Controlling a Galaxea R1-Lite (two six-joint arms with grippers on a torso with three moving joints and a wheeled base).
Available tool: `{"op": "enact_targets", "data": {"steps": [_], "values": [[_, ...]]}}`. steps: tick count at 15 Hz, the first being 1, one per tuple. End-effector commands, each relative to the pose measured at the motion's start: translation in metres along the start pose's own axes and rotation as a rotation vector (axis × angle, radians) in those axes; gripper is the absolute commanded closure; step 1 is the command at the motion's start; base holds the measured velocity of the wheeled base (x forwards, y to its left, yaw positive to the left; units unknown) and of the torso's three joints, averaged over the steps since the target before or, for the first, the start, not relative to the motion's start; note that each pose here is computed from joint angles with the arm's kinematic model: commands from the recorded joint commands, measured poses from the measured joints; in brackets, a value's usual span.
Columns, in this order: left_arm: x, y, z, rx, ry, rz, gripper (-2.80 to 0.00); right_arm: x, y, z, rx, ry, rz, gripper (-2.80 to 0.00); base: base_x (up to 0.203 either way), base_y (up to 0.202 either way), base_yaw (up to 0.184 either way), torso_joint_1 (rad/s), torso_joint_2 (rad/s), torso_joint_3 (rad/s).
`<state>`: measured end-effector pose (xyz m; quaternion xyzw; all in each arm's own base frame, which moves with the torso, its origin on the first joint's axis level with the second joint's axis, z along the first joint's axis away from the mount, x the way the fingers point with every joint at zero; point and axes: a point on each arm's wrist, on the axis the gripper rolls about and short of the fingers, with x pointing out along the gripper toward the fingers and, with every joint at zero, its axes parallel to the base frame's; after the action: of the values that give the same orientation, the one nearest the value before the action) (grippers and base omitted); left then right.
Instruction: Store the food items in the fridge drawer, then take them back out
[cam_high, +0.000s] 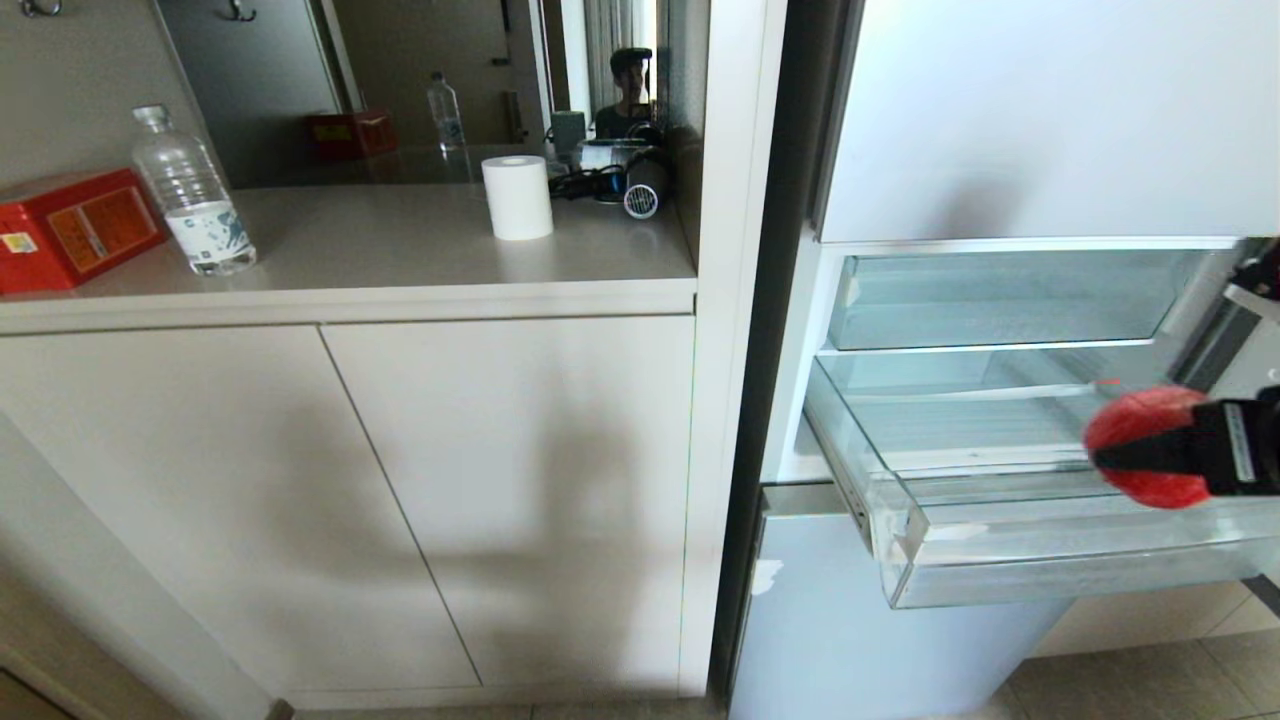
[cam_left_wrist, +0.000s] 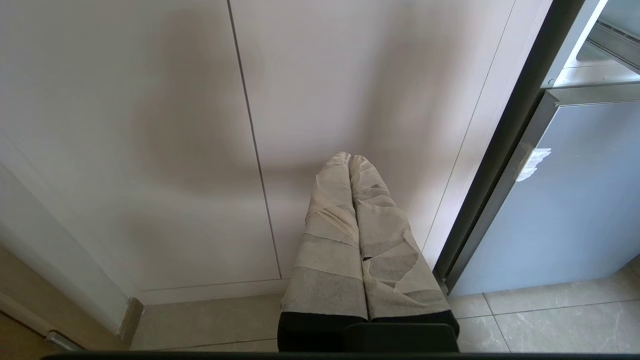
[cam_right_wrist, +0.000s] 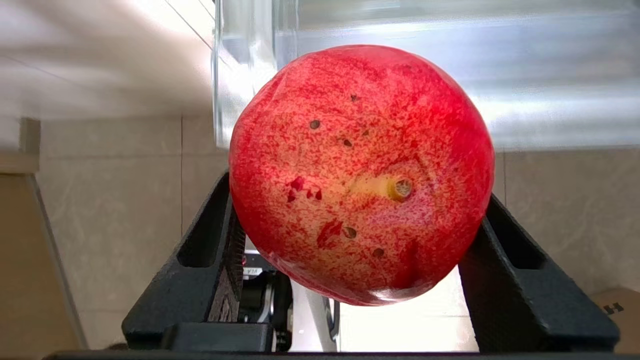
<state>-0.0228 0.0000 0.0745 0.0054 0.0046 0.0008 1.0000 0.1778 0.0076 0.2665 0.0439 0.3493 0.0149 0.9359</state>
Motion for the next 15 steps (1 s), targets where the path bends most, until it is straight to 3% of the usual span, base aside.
{"op": "enact_targets", "data": {"steps": [1,3,6,11,15], "values": [[0.0,0.0,0.0,0.0,0.002,0.001,0.0,-0.047,-0.005,-0.052,0.001,-0.13,0.003,0.0,0.0,0.0,0.0,0.0,0.0,0.0],[0.0,0.0,0.0,0.0,0.002,0.0,0.0,-0.052,-0.01,-0.088,0.009,-0.186,-0.045,0.0,0.0,0.0,0.0,0.0,0.0,0.0],[0.0,0.0,0.0,0.0,0.002,0.001,0.0,-0.059,-0.015,-0.12,0.02,-0.251,-0.151,0.0,0.0,0.0,0.0,0.0,0.0,0.0],[0.0,0.0,0.0,0.0,0.002,0.0,0.0,-0.057,-0.019,-0.144,0.025,-0.246,-0.222,0.0,0.0,0.0,0.0,0.0,0.0,0.0],[0.0,0.0,0.0,0.0,0.002,0.0,0.0,-0.045,-0.022,-0.16,-0.019,-0.207,-0.308,0.0,0.002,0.0,-0.018,0.001,0.0,-0.001]]}}
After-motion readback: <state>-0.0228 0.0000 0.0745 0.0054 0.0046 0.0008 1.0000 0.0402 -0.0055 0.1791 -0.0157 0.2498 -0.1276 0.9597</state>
